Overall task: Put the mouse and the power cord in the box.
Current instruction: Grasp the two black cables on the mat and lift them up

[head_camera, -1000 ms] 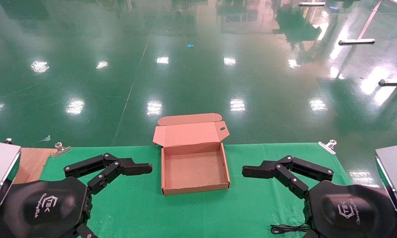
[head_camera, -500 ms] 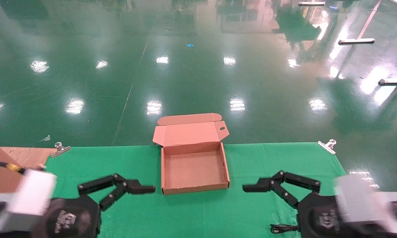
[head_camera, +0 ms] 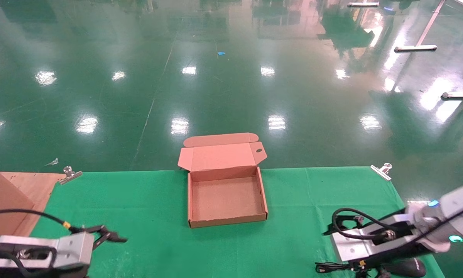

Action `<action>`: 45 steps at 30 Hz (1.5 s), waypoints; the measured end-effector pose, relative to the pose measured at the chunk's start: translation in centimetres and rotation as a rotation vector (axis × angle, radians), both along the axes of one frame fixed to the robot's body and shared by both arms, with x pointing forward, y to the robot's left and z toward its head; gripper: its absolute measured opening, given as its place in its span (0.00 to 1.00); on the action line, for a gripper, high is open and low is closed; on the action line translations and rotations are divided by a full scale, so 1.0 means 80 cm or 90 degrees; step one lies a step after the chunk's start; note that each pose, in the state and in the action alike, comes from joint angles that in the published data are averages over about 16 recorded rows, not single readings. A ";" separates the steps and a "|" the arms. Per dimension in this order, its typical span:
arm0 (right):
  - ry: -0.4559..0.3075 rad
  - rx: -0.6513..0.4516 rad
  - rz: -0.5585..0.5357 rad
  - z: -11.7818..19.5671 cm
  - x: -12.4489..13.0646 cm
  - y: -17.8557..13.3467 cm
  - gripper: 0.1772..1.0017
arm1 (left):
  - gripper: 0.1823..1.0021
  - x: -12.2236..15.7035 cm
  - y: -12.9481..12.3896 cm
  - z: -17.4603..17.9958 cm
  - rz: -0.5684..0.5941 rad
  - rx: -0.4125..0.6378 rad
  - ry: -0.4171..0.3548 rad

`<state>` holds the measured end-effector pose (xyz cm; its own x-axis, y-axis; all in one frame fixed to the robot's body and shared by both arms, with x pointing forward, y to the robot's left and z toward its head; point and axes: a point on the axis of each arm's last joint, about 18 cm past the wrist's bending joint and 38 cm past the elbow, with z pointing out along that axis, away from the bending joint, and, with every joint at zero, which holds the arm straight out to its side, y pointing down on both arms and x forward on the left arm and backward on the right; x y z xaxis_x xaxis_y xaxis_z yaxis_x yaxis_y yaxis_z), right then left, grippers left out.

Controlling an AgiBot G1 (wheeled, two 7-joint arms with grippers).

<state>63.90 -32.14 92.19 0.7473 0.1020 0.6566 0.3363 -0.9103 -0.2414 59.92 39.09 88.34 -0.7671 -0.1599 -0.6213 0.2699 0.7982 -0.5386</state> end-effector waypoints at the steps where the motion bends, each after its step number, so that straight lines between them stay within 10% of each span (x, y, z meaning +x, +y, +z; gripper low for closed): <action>1: 0.000 -0.017 -0.005 -0.002 0.007 -0.001 1.00 | 1.00 0.004 0.005 -0.005 0.007 0.017 0.003; 15: 0.003 -0.128 -0.020 -0.057 0.072 0.001 1.00 | 1.00 0.042 0.037 -0.062 0.058 0.155 0.048; 45: 0.000 -0.160 -0.026 -0.092 0.094 -0.010 0.99 | 0.99 0.068 0.029 -0.102 0.064 0.178 0.069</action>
